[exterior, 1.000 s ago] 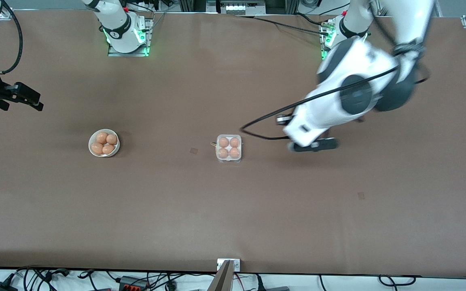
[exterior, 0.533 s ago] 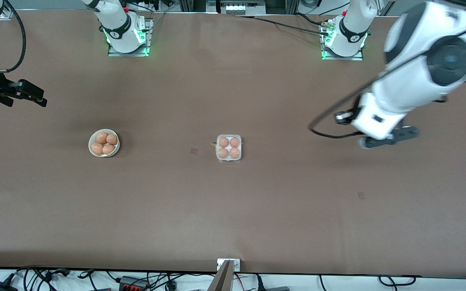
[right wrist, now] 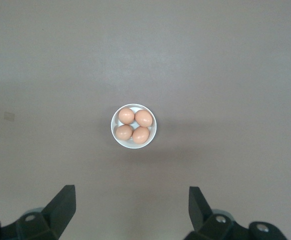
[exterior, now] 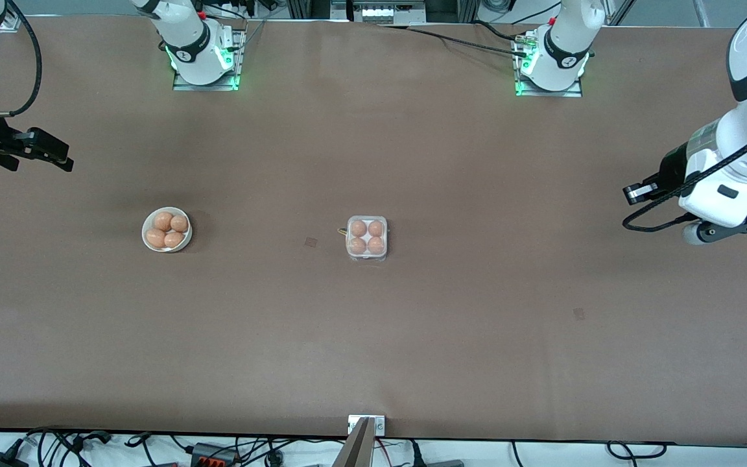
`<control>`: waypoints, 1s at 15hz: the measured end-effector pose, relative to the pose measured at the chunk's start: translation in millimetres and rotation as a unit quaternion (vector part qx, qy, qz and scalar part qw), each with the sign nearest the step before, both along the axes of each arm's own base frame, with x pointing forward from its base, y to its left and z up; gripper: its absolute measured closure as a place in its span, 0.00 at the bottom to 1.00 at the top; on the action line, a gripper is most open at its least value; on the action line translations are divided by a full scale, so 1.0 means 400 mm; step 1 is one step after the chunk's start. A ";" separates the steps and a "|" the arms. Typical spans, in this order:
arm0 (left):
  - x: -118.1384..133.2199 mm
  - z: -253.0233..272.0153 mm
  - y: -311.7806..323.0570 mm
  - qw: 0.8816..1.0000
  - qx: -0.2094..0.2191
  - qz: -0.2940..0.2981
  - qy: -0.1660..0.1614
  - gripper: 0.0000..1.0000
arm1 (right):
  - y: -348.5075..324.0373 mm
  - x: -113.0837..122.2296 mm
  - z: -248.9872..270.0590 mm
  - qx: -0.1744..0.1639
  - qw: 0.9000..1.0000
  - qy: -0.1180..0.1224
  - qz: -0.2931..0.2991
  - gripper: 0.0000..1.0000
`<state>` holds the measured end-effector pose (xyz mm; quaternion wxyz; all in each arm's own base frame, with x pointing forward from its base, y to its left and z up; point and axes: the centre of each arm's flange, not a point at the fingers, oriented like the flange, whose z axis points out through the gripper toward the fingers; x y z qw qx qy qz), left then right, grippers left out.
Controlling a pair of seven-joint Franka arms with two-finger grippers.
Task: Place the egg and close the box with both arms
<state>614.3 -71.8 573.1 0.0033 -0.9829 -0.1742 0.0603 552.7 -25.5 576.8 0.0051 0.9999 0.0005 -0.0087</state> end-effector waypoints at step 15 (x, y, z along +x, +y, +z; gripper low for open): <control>-0.106 -0.024 0.069 0.997 0.000 -0.072 -0.040 0.47 | 0.007 0.005 0.005 -0.006 1.000 -0.008 0.004 0.00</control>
